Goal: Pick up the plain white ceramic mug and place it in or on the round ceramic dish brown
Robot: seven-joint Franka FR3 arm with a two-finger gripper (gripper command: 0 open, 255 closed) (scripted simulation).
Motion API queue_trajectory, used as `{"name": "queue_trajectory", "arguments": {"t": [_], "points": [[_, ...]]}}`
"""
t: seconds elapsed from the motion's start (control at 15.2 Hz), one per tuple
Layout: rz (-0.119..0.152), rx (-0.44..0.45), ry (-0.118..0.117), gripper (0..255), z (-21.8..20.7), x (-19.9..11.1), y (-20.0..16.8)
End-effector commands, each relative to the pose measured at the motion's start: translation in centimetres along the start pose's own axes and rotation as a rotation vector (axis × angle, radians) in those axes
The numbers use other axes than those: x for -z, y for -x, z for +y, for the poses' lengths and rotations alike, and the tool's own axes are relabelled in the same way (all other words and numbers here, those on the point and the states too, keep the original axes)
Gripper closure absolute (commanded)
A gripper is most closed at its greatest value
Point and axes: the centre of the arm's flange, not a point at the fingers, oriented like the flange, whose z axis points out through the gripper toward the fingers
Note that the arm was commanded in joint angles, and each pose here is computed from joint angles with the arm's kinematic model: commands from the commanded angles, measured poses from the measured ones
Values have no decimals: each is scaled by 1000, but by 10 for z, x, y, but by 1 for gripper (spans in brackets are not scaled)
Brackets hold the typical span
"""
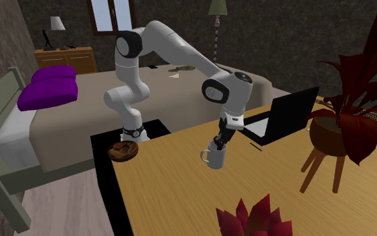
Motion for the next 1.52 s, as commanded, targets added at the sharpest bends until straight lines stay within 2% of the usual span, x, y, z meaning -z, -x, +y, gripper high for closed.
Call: {"name": "queue_trajectory", "arguments": {"t": [0.0,1.45], "points": [[0,0,0,255,0,5,1],[0,0,0,255,3,119,20]]}}
